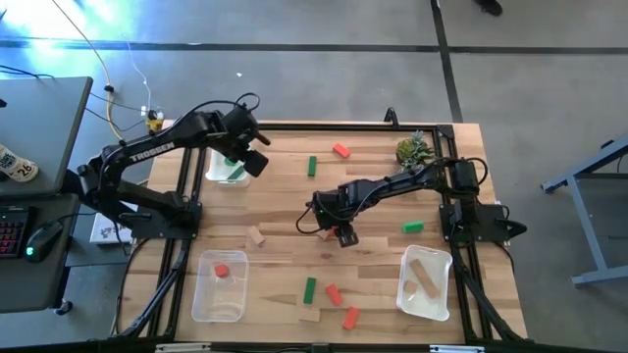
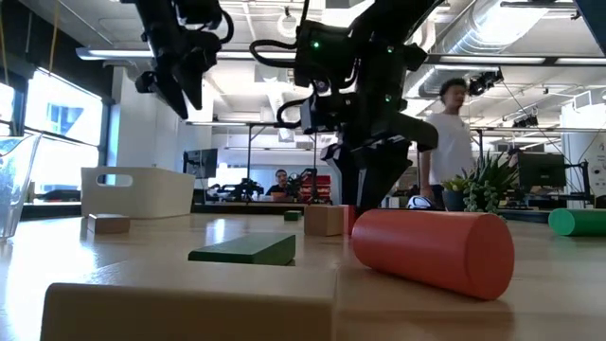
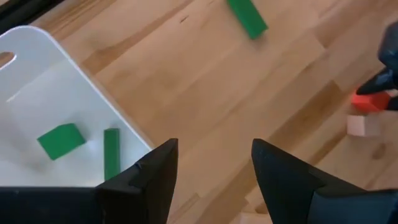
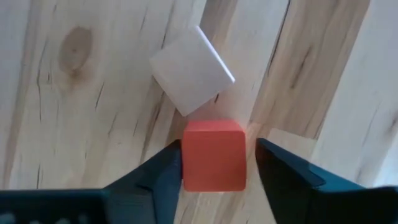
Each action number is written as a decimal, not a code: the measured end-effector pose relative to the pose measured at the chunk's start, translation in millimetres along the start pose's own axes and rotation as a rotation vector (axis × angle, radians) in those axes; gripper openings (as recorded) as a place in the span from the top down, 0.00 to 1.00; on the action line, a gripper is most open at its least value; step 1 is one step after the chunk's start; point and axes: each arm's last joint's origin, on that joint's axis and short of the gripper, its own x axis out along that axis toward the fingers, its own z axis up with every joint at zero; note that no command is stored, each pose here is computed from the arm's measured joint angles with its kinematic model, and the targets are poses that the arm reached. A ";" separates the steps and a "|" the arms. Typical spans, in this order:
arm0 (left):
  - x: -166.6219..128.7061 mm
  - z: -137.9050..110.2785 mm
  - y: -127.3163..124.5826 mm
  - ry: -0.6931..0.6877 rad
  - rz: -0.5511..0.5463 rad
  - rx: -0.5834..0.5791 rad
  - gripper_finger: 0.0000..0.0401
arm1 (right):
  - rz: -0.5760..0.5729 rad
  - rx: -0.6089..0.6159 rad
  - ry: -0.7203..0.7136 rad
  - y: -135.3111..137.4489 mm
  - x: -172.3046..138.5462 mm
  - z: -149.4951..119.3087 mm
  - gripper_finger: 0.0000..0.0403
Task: Sort & place blocks by color
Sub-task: Put the orange block into the transparent bin
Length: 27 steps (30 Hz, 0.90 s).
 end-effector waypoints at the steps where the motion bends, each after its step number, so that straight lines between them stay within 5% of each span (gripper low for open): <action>1: -0.6 -1.2 -2.2 0.000 -0.005 0.009 0.52 | 0.001 0.010 0.001 0.1 0.0 -0.1 0.60; 5: -1.5 -4.4 -9.0 0.001 -0.018 0.041 0.52 | 0.016 0.040 -0.008 0.4 -0.7 0.6 0.75; 18: -1.4 -3.6 -16.6 -0.024 -0.062 0.150 0.52 | -0.004 0.269 -0.111 -21.6 -33.8 11.6 0.75; 27: -3.5 3.1 -27.0 -0.081 -0.305 0.381 0.53 | -0.042 0.401 -0.292 -44.9 -83.7 39.9 0.75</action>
